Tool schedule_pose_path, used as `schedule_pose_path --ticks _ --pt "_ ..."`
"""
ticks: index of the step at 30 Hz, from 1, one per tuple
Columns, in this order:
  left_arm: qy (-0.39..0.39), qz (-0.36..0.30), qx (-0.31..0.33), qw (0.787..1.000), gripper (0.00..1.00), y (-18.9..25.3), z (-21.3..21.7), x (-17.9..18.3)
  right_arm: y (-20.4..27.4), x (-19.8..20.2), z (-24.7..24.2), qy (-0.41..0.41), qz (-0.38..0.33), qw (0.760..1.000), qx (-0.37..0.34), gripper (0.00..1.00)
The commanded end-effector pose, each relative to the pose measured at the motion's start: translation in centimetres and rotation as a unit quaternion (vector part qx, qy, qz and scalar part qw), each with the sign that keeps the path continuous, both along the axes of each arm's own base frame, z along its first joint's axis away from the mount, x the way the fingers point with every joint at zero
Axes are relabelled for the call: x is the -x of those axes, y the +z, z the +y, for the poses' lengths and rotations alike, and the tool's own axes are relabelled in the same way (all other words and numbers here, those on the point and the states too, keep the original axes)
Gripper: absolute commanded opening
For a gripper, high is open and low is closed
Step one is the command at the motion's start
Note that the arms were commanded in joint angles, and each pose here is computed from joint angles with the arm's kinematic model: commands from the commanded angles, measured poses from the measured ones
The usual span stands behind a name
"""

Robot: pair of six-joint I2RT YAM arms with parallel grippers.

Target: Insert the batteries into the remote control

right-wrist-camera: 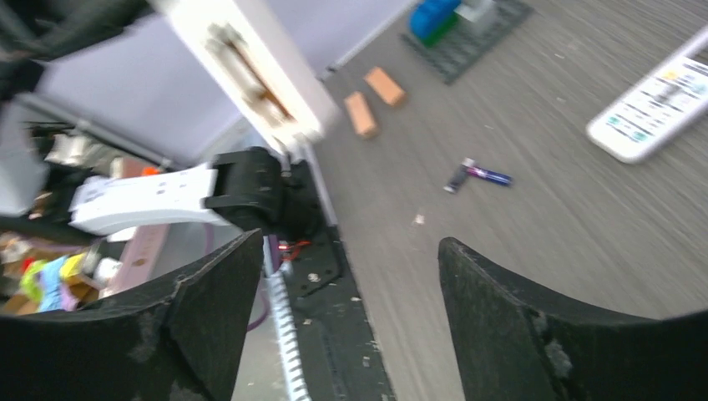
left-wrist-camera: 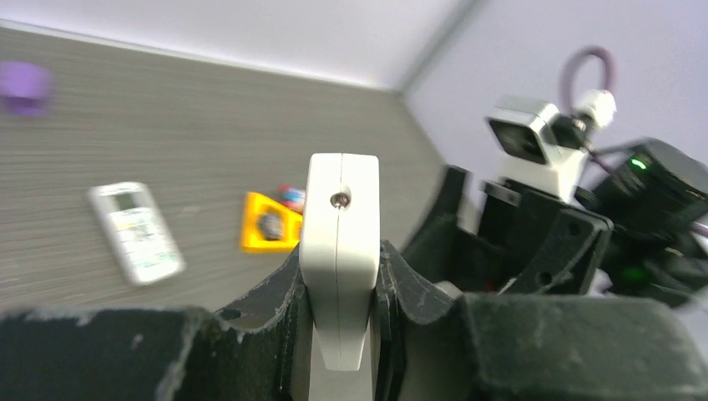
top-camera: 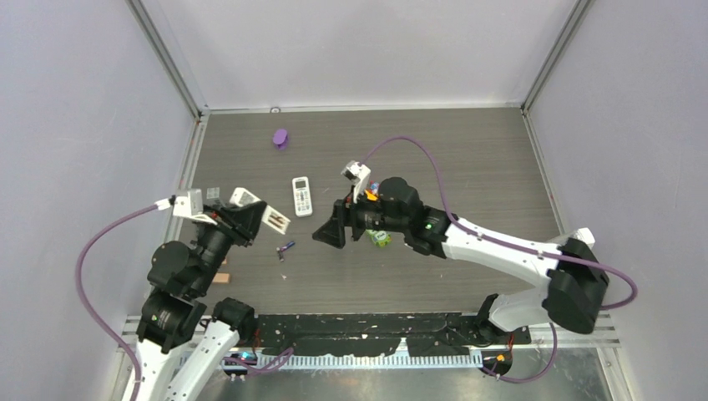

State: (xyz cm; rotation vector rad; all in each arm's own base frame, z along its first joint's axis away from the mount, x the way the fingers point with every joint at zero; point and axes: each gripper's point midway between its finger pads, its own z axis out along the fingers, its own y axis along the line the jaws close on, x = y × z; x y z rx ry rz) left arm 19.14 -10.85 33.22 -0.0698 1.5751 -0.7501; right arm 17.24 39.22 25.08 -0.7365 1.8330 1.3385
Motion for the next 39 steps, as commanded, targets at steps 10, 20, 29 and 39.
schedule_pose_path --ticks 10,20,29,39 --pt "0.178 0.001 -0.073 0.981 0.0 0.6 7.8 1.3 -10.9 -7.1 8.0 0.004 -0.121 0.968 0.219 0.7" --pt "0.221 0.042 -0.015 0.974 0.0 0.4 9.5 2.8 -14.5 -7.4 11.5 -0.093 -0.069 0.952 0.285 0.61" --pt "0.24 0.044 -0.007 0.97 0.0 0.3 10.3 3.1 -16.9 -5.1 13.0 -0.154 0.005 0.94 0.303 0.63" --pt "0.24 0.053 -0.008 0.969 0.0 -0.2 10.1 2.7 -20.1 -4.4 14.5 -0.154 0.019 0.918 0.365 0.49"
